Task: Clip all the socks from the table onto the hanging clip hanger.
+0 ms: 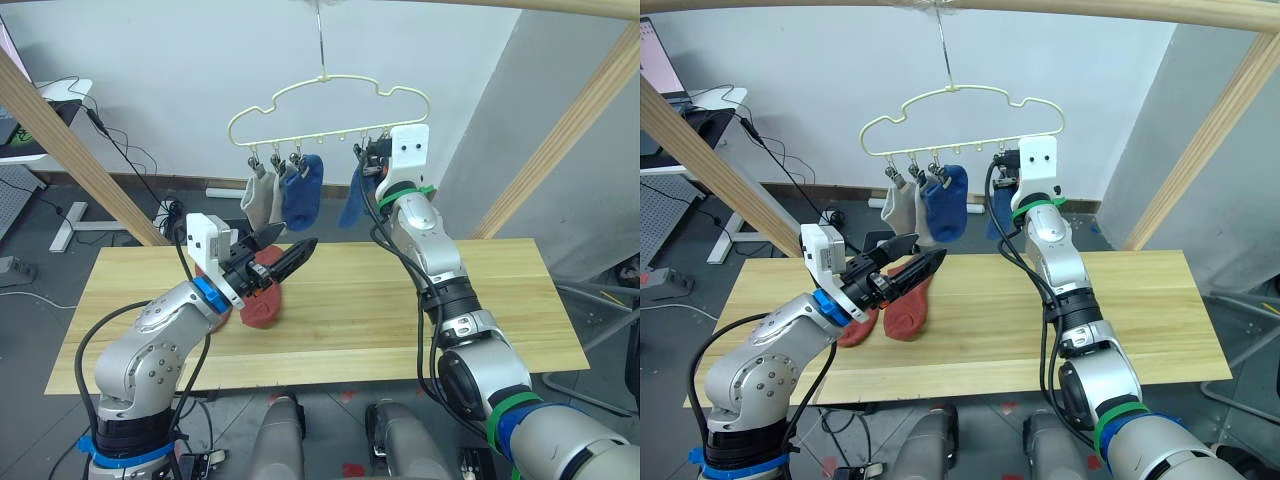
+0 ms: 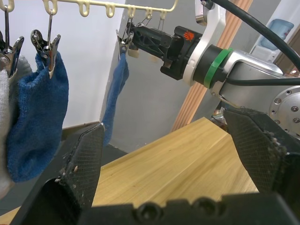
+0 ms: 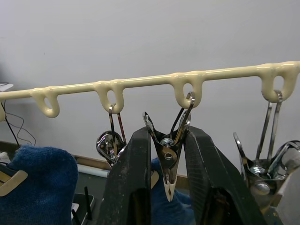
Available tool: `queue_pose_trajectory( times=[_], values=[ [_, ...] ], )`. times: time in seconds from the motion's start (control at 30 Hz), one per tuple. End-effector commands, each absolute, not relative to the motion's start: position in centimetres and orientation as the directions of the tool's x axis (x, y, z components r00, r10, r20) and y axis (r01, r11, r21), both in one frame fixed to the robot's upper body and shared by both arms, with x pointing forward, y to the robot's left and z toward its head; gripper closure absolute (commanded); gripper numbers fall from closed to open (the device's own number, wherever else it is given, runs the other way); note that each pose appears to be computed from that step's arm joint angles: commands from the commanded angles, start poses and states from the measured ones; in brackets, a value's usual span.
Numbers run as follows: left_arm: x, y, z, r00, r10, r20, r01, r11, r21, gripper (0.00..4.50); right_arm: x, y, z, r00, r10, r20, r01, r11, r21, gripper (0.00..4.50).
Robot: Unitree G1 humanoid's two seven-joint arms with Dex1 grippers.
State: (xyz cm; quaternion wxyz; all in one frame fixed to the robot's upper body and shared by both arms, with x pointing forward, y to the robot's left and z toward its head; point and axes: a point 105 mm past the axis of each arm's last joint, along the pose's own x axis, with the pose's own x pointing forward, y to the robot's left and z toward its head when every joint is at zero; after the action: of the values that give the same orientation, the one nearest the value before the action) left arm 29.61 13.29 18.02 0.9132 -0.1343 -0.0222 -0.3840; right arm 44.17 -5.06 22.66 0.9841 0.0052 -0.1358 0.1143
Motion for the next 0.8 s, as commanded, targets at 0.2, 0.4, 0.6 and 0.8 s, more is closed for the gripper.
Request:
queue_pose_trajectory(
  times=[0.2,0.4,0.6,0.8],
  values=[
    [29.36,13.45,19.31,0.698,-0.690,0.193,0.716,0.668,-0.201,0.00,43.93,-4.82,24.18,0.923,0.226,0.313,-0.229,0.973,-0.027,2.27],
    [29.42,13.43,19.24,0.698,-0.691,0.191,0.716,0.668,-0.202,0.00,43.97,-4.86,24.23,0.923,0.224,0.313,-0.230,0.973,-0.019,1.26],
    [29.42,13.42,19.25,0.698,-0.691,0.191,0.716,0.668,-0.203,0.00,44.00,-4.84,24.23,0.923,0.224,0.312,-0.231,0.973,-0.015,1.26],
    [29.46,13.37,19.23,0.699,-0.689,0.190,0.715,0.668,-0.205,0.00,44.11,-4.86,24.20,0.924,0.225,0.309,-0.234,0.972,-0.006,1.26]
  ],
)
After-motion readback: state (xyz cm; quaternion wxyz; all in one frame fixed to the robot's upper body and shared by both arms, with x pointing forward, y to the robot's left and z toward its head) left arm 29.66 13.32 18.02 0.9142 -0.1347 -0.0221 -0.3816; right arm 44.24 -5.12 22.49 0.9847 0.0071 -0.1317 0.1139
